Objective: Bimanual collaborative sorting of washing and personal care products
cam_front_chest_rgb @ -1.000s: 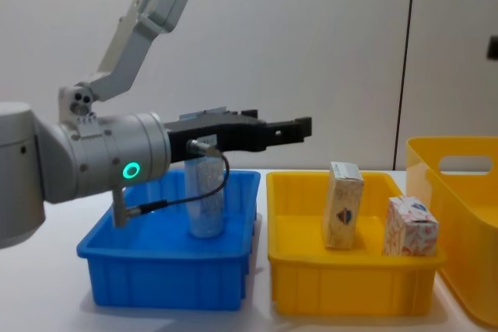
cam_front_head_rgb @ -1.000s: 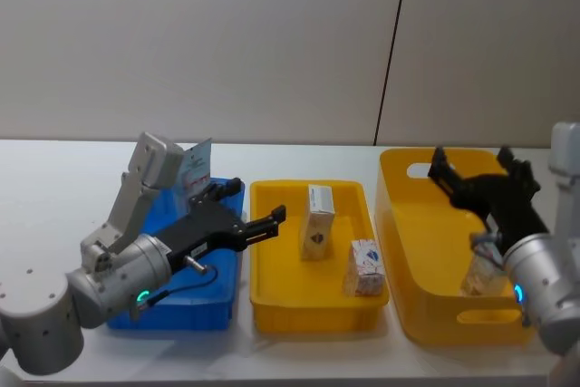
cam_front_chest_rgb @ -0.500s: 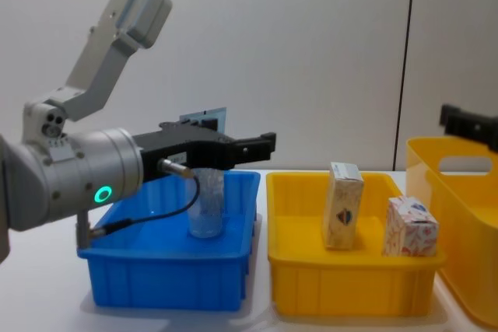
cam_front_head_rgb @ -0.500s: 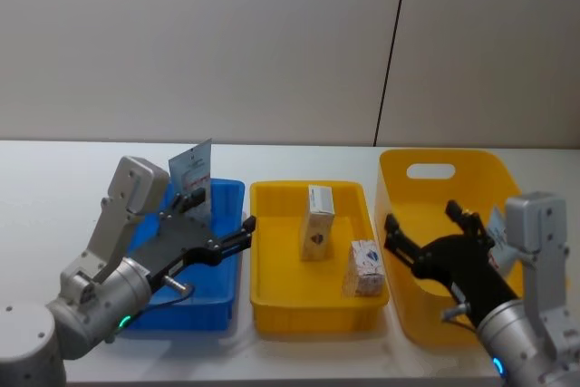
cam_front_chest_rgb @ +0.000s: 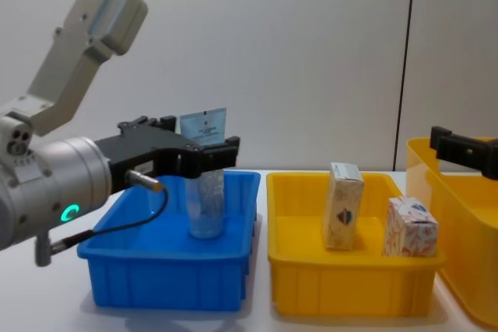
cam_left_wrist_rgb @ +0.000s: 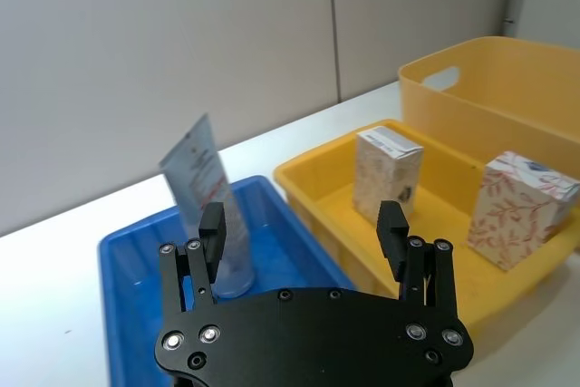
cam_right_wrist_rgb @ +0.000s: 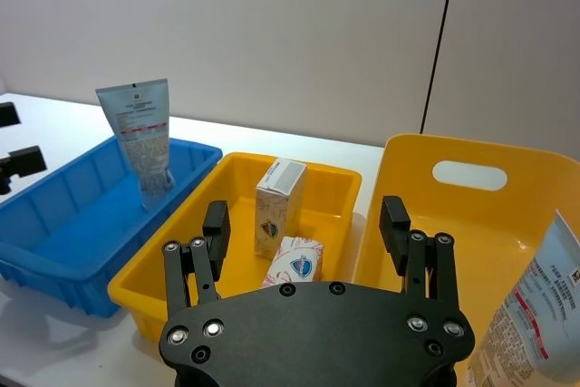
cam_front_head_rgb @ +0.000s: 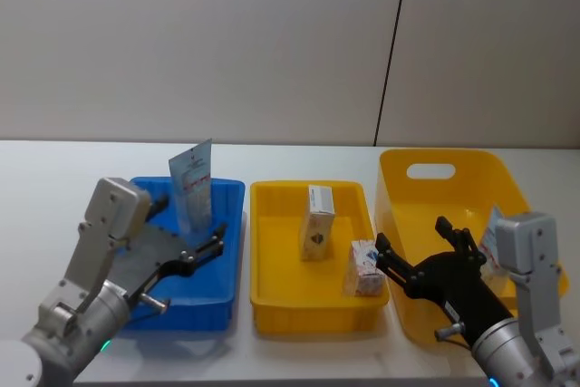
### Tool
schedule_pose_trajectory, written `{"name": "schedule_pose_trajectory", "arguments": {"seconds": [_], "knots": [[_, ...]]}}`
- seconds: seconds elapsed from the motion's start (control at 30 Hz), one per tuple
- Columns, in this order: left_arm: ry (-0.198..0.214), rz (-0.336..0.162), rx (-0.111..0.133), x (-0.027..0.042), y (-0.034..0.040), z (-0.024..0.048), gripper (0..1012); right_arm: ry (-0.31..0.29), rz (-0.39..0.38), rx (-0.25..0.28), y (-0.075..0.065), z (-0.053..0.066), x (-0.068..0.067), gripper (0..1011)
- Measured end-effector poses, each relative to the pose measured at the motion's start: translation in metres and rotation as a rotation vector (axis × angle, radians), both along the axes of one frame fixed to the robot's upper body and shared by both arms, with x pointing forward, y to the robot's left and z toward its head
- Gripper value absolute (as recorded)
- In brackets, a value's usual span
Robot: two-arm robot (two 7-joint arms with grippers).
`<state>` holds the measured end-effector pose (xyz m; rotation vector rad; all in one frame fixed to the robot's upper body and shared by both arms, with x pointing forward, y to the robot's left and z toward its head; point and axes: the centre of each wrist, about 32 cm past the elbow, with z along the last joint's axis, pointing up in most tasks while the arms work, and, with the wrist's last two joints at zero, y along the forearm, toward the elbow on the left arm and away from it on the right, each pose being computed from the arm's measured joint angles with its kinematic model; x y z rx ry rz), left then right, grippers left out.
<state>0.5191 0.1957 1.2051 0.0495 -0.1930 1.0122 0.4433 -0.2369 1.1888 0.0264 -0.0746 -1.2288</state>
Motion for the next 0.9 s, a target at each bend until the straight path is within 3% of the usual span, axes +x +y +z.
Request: {"name": "schedule_pose_trajectory", "arguments": {"seconds": [0.37,0.63,0.9], "knots": [[-0.054,0.098,0.031,-0.0237,0.0023,-0.0008,1001,0.0,0.0,0.0,0.0,0.0,0.0,1003],[-0.063,0.112,0.035,-0.027,0.0026,-0.0007,1001,0.018,0.011,-0.005,0.0,0.003,0.0,1003],[-0.063,0.113,0.035,-0.0271,0.0027,-0.0007,1001,0.073,0.03,-0.021,0.001,0.01,-0.001,1004]]}}
